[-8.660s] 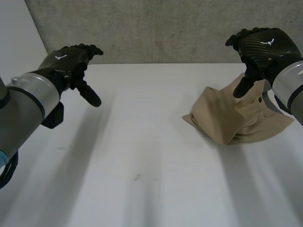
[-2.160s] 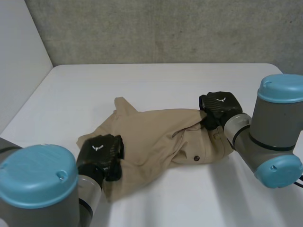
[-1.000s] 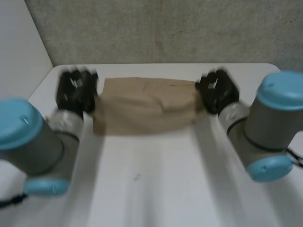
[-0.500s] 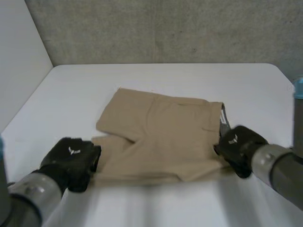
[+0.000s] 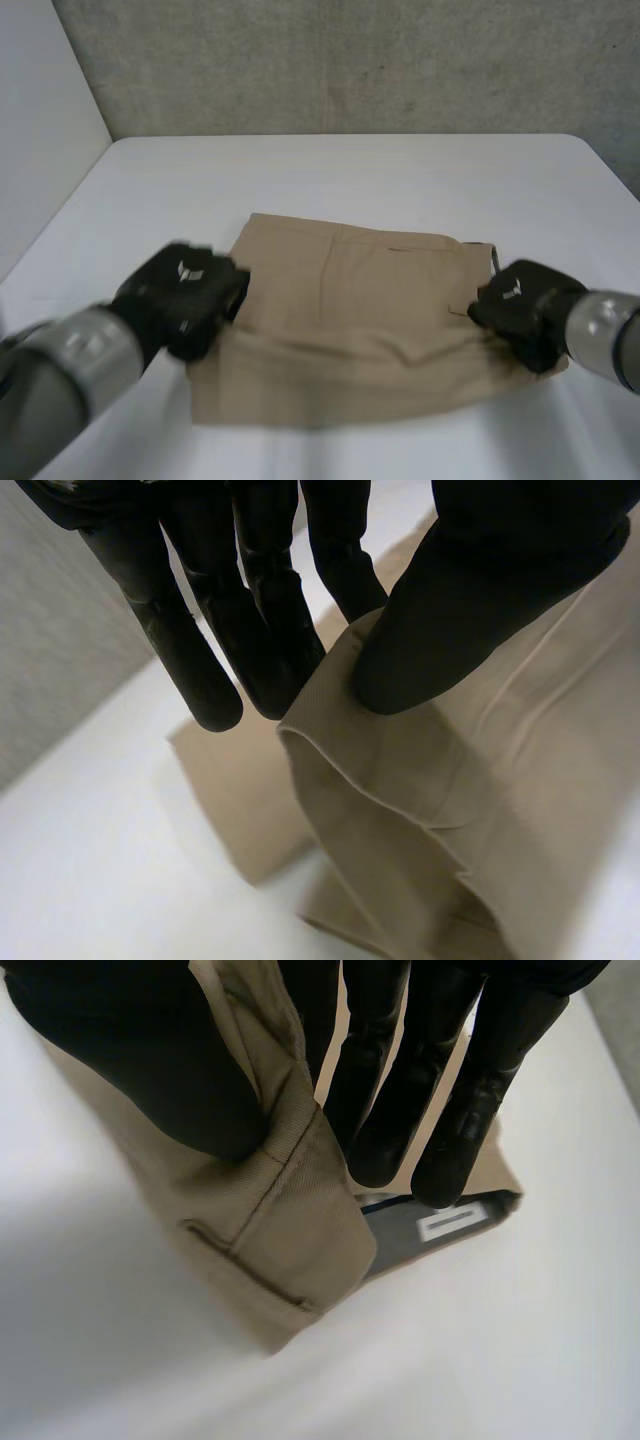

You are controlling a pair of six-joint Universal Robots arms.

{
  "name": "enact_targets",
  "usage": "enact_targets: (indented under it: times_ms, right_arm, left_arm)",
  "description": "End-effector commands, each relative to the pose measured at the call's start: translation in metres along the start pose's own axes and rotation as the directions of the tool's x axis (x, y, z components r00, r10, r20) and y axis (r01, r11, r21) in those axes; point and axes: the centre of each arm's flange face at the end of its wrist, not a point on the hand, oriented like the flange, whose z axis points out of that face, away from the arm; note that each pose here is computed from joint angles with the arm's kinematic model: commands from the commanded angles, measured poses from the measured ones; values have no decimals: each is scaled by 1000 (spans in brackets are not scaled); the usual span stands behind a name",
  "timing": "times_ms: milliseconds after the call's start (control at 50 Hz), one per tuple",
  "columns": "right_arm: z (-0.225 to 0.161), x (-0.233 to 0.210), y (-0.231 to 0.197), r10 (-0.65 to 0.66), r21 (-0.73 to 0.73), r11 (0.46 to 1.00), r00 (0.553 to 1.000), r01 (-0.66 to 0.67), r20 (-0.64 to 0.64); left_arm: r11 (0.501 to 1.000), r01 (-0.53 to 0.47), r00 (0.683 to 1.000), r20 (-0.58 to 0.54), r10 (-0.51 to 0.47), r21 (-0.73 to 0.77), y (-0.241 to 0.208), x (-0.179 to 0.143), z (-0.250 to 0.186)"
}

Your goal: Fold the shorts.

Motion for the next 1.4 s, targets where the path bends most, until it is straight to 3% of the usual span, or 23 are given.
enact_targets:
  times_ms: [20, 160, 260, 380, 560, 660, 740, 800, 880, 1060, 1160, 1400]
  right_arm:
    - [58, 30, -9, 93, 58, 994, 992, -89, -83]
    - [111, 58, -15, 134, 104, 988, 956, -110, -262]
    - [152, 66, -21, 133, 183, 981, 899, -60, -418]
    - [182, 66, -19, 146, 253, 967, 864, -22, -482]
    - [226, 58, -6, 97, 254, 966, 842, 48, -530]
    - [217, 79, -23, 141, 334, 938, 776, 94, -615]
    - [170, 109, -49, 278, 466, 882, 717, 74, -639]
    - [137, 118, -60, 385, 556, 831, 703, 17, -598]
    - [104, 115, -61, 456, 596, 800, 716, -69, -529]
    - [90, 80, -14, 460, 407, 857, 823, -314, -334]
    - [88, 66, 14, 502, 291, 856, 819, -427, -278]
    - [109, 39, 52, 534, 193, 842, 826, -503, -179]
  left_arm:
    - [996, -63, 990, 128, 54, 69, -11, -25, 92]
    - [994, -75, 962, 267, 51, 80, -6, -48, 176]
    - [956, -215, 921, 367, 130, 201, -13, -57, 224]
    - [894, -344, 862, 473, 181, 286, -11, -61, 260]
    - [873, -368, 882, 417, 219, 320, 18, -47, 293]
    - [850, -387, 864, 463, 198, 359, 13, -48, 295]
    - [830, -392, 861, 477, 179, 396, -8, -48, 274]
    - [822, -387, 860, 486, 157, 418, -29, -54, 246]
    - [829, -353, 880, 455, 137, 433, -37, -47, 218]
    - [874, -178, 947, 320, 28, 452, -30, -24, 163]
    - [903, -113, 964, 265, -1, 414, -14, -14, 147]
    - [947, -75, 976, 217, 6, 312, 21, 1, 125]
